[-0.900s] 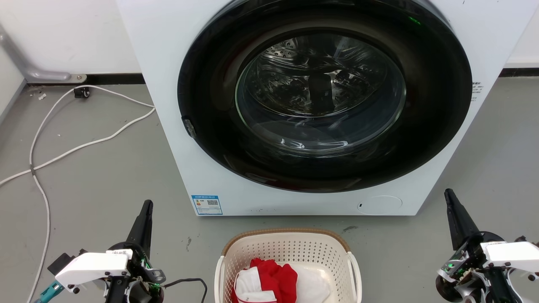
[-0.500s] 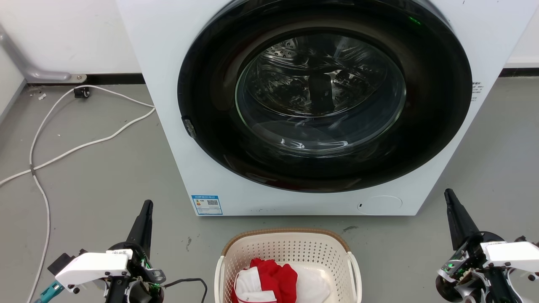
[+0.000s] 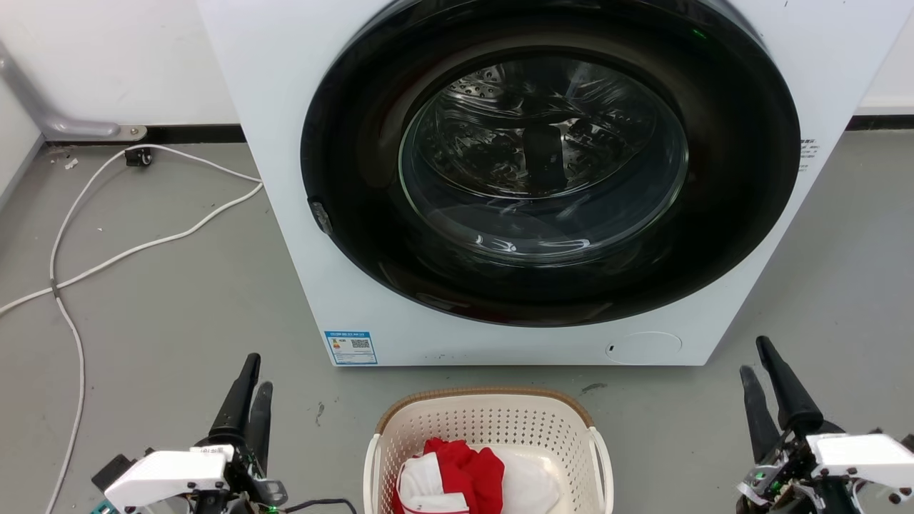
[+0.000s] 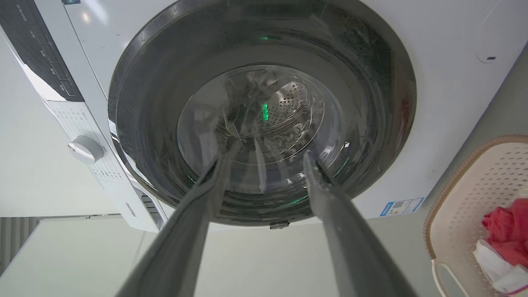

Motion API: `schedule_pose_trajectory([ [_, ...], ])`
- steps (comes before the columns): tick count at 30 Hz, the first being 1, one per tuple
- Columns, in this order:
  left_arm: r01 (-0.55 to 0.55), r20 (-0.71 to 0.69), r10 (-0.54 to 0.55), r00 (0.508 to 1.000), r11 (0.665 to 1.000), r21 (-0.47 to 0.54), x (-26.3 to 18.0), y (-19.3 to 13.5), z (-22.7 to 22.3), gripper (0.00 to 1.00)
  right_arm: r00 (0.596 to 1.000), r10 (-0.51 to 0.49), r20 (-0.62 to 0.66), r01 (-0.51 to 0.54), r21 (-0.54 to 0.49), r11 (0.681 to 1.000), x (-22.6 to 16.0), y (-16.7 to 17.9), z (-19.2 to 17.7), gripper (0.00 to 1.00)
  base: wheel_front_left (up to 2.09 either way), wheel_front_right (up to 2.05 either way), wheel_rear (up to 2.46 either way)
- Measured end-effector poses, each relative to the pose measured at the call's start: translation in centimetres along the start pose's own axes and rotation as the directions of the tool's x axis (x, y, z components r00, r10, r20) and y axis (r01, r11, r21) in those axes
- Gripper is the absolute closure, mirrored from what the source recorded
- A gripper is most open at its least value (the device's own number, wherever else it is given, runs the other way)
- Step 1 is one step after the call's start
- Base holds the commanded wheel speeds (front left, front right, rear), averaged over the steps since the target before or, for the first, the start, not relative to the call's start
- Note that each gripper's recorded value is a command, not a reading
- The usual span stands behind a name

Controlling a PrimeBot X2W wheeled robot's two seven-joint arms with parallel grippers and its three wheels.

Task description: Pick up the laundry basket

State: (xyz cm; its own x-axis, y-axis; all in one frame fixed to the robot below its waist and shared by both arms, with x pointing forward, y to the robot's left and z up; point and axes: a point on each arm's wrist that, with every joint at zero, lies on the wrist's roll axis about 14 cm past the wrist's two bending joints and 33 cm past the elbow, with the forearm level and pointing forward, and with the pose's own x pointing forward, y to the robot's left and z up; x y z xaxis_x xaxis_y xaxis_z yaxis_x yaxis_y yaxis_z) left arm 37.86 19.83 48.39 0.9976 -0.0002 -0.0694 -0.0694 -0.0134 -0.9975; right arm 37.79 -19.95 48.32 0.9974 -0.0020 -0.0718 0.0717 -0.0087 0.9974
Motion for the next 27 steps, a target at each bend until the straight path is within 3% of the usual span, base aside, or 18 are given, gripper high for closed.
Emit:
schedule_pose_trajectory([
  [6,0.004,0.030,-0.005,1.000,0.998,0.057,-0.1,-0.2,0.4,0.00,1.000,-0.012,0.027,0.014,-0.063,0.998,-0.2,-0.4,0.3,0.00,0.00,0.00,0.00],
  [14,0.012,0.049,-0.022,0.999,0.978,0.210,0.1,-1.2,0.7,0.00,0.999,0.029,0.042,-0.018,-0.242,0.970,0.0,1.1,0.5,0.00,0.00,0.00,0.00],
  [20,0.013,0.052,-0.031,0.998,0.945,0.326,0.3,-1.9,0.3,0.00,0.997,0.065,0.034,-0.047,-0.386,0.921,0.1,2.3,0.1,0.00,0.00,0.00,0.00],
  [27,0.013,0.048,-0.040,0.998,0.887,0.461,0.4,-2.5,-0.3,0.00,0.997,0.076,0.013,-0.057,-0.543,0.838,0.0,2.5,-0.6,0.00,0.00,0.00,0.00],
])
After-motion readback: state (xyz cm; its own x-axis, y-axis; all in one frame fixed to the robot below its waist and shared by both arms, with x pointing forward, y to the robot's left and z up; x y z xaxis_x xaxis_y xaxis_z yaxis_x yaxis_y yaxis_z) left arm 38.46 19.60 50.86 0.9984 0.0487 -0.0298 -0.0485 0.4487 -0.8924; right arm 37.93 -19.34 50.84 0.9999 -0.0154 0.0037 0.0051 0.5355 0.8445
